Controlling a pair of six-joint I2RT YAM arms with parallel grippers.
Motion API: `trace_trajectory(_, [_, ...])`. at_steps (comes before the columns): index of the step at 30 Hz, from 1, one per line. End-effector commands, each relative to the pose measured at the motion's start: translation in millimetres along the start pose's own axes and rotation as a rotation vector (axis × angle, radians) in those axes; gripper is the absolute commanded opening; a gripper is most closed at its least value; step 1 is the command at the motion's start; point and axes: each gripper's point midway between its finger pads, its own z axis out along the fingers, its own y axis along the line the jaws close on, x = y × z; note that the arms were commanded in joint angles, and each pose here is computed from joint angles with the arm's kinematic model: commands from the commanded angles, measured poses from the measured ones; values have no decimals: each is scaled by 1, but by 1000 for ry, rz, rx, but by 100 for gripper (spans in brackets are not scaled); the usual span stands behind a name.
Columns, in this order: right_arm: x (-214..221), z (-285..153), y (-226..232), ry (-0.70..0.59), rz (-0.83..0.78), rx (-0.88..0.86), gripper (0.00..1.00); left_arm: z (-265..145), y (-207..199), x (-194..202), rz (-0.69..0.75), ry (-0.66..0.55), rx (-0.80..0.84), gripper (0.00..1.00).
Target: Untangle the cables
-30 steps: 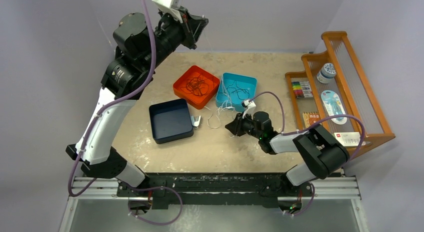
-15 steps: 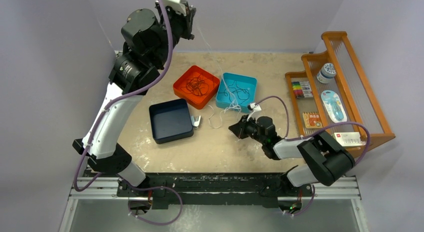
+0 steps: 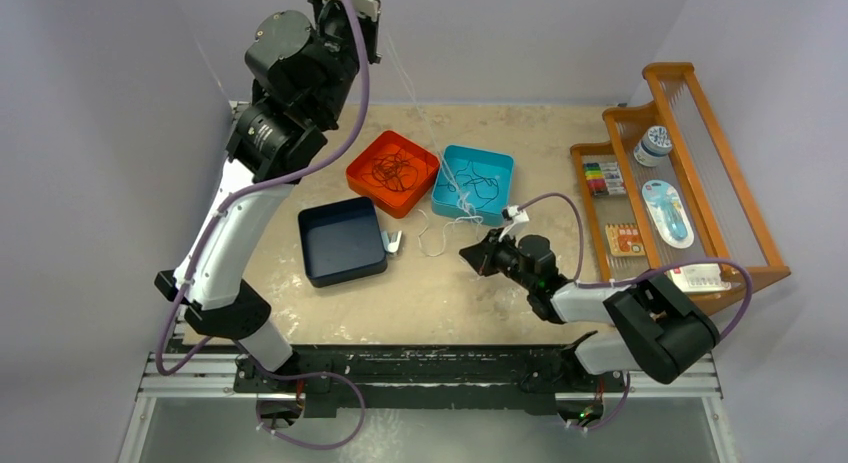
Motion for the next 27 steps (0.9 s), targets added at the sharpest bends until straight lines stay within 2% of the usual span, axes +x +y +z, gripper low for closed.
trace_trajectory(1, [41,-13,-30,120,74,126,0,-23,60,-87,-34,-259,-184,0])
trace_trajectory(18, [55,-16,-40,156,134,180,0,-27,83,-111,105,-345,-301,0])
trace_trajectory(27, [43,-14,-33,129,113,156,0,-29,81,-105,121,-332,-294,0])
